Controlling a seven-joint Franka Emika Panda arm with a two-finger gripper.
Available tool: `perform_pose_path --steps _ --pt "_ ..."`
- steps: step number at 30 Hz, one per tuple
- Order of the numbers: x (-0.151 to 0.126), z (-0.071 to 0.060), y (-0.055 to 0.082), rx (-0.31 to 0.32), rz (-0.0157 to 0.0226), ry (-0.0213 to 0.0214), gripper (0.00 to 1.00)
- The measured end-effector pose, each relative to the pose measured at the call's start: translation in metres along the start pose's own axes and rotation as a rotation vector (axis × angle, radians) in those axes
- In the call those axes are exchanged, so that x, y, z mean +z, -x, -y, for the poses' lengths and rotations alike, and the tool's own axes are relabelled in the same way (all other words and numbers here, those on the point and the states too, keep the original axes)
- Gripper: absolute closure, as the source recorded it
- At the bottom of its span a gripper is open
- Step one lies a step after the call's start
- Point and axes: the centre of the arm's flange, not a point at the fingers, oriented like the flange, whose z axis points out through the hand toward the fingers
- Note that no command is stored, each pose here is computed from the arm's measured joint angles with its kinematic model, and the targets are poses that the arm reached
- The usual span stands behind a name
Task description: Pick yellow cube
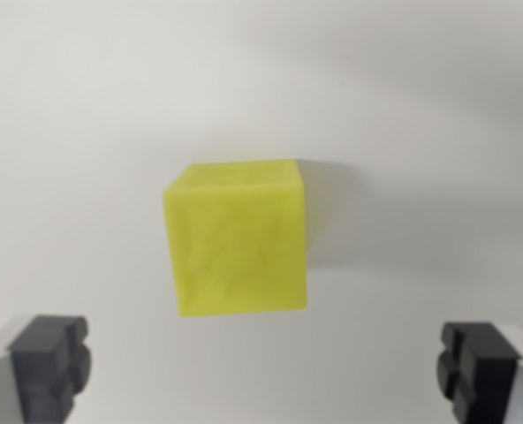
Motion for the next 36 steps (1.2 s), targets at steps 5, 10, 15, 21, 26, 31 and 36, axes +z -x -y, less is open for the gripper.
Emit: perform_pose_path --steps 5,10,15,21,26,31,36 --pt "0.013 0.000 0.003 -0.019 -0.0026 -0.0022 0.00" --pt "0.025 0.000 0.006 -0.039 -0.0051 -0.0043 0.00" --pt "0.038 0.000 0.010 -0.058 -0.0073 -0.0064 0.00" --pt "0.052 0.000 0.014 -0.081 -0.0104 -0.0090 0.00" --pt "0.060 0.000 0.015 -0.088 -0.0102 -0.0090 0.00" --pt "0.071 0.000 0.015 -0.089 -0.0102 -0.0091 0.00" --pt "0.084 0.000 0.015 -0.091 -0.0106 -0.0095 0.00"
